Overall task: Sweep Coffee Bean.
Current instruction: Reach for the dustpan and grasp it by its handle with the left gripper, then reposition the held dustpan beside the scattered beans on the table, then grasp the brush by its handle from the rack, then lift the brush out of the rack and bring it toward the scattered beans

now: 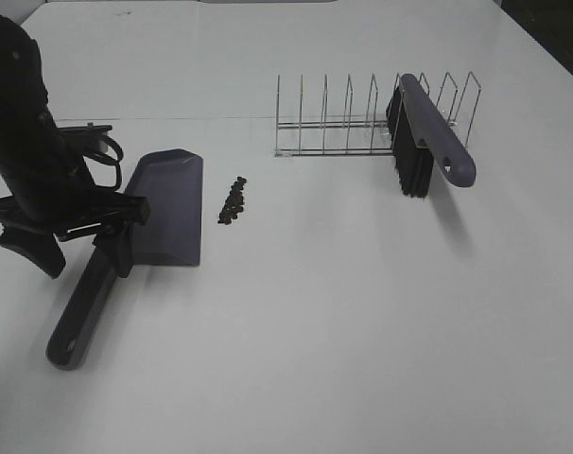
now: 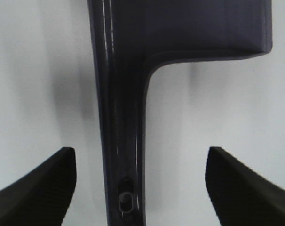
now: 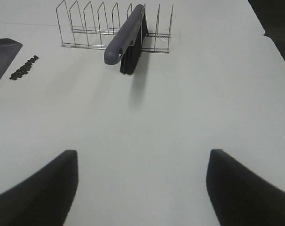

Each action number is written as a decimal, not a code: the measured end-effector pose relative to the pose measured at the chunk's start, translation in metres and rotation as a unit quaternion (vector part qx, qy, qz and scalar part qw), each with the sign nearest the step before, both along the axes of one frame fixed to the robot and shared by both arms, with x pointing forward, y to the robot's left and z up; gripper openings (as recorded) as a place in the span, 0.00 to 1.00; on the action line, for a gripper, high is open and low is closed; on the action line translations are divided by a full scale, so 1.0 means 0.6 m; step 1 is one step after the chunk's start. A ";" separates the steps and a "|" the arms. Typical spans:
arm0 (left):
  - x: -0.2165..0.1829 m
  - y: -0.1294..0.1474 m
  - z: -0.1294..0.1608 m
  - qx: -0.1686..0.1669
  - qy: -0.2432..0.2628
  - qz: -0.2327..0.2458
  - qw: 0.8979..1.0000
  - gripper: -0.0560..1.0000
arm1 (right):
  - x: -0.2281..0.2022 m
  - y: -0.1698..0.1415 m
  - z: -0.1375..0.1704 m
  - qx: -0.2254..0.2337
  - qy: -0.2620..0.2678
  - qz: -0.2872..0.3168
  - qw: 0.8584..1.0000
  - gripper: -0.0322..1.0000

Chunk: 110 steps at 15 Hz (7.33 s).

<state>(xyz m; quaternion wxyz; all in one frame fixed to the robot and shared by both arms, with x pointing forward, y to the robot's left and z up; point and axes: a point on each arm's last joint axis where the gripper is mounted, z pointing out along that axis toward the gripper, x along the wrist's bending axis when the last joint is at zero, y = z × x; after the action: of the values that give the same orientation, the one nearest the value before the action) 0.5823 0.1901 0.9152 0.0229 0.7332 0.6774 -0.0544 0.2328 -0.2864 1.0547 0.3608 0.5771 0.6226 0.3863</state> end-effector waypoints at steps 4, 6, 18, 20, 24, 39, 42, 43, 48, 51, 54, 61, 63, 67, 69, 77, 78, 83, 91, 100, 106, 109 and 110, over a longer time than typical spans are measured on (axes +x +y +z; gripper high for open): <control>0.006 0.003 -0.036 0.018 0.010 0.006 1.000 0.73 | 0.000 0.000 0.000 0.000 0.000 0.000 1.000 0.68; 0.014 0.003 -0.060 0.025 0.003 0.007 1.000 0.73 | 0.000 0.000 0.000 0.000 0.000 0.000 1.000 0.68; 0.021 0.005 -0.079 0.037 0.006 0.013 0.999 0.38 | 0.000 0.000 0.000 0.000 0.000 0.000 1.000 0.68; 0.021 0.005 -0.075 0.037 0.004 0.016 0.999 0.38 | 0.000 0.000 0.000 0.000 0.000 0.000 1.000 0.68; 0.016 0.007 -0.006 0.027 -0.036 0.025 0.999 0.38 | 0.000 0.000 0.000 0.000 0.000 0.000 1.000 0.68; 0.015 0.011 0.021 0.031 -0.058 0.018 0.998 0.38 | 0.047 -0.003 0.045 0.017 -0.036 -0.006 0.999 0.68; 0.015 0.011 0.021 0.031 -0.058 0.018 0.998 0.38 | 0.143 -0.007 0.090 0.026 0.007 -0.001 1.000 0.68; 0.015 0.011 0.021 0.031 -0.058 0.018 0.998 0.38 | 0.173 -0.008 0.103 0.022 0.026 0.007 0.999 0.68; 0.015 0.011 0.021 0.031 -0.058 0.018 0.998 0.38 | 0.348 -0.014 0.161 0.031 0.086 0.028 0.995 0.68; 0.015 0.011 0.021 0.031 -0.058 0.018 0.998 0.38 | 0.433 -0.019 0.167 0.035 0.110 0.030 0.993 0.68; 0.015 0.011 0.021 0.031 -0.058 0.018 0.998 0.38 | 0.523 -0.023 0.161 0.039 0.157 0.040 0.986 0.68; 0.015 0.011 0.021 0.031 -0.058 0.018 0.998 0.38 | 0.697 0.076 0.093 -0.015 0.272 0.050 0.961 0.68; 0.015 0.011 0.021 0.031 -0.058 0.018 0.998 0.38 | 0.735 0.084 0.063 0.006 0.329 0.026 0.944 0.68; 0.015 0.011 0.021 0.031 -0.058 0.018 0.998 0.38 | 0.808 0.095 0.022 0.021 0.330 0.015 0.944 0.65; 0.015 0.011 0.021 0.031 -0.058 0.018 0.998 0.38 | 0.825 0.097 0.006 0.022 0.329 0.015 0.944 0.63; 0.016 0.011 0.021 0.030 -0.062 0.018 0.997 0.38 | 0.868 0.098 -0.137 -0.001 0.386 0.004 0.923 0.62; 0.016 0.011 0.021 0.030 -0.064 0.019 0.997 0.38 | 0.871 0.097 -0.146 -0.003 0.385 0.003 0.923 0.62; 0.018 0.010 0.021 0.028 -0.071 0.019 0.997 0.38 | 0.884 0.098 -0.156 -0.002 0.356 0.003 0.934 0.61; 0.018 0.010 0.021 0.028 -0.071 0.019 0.997 0.38 | 0.888 0.099 -0.191 -0.005 0.371 0.005 0.928 0.59; 0.018 0.010 0.021 0.027 -0.071 0.020 0.997 0.38 | 0.894 0.099 -0.225 -0.007 0.377 0.004 0.926 0.33; 0.018 0.010 0.021 0.027 -0.071 0.020 0.997 0.38 | 0.892 0.099 -0.211 -0.005 0.375 0.001 0.927 0.33; 0.018 0.010 0.021 0.027 -0.071 0.020 0.997 0.38 | 0.885 0.097 -0.151 -0.001 0.349 -0.001 0.937 0.33; 0.018 0.010 0.021 0.027 -0.071 0.020 0.997 0.38 | 0.881 0.097 -0.126 0.003 0.338 -0.004 0.941 0.33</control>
<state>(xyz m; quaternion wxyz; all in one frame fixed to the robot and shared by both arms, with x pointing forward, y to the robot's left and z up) 0.5934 0.1960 0.9278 0.0522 0.7219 0.6898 0.0159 0.7613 -0.2285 0.9791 0.1295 0.6775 0.7041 0.1690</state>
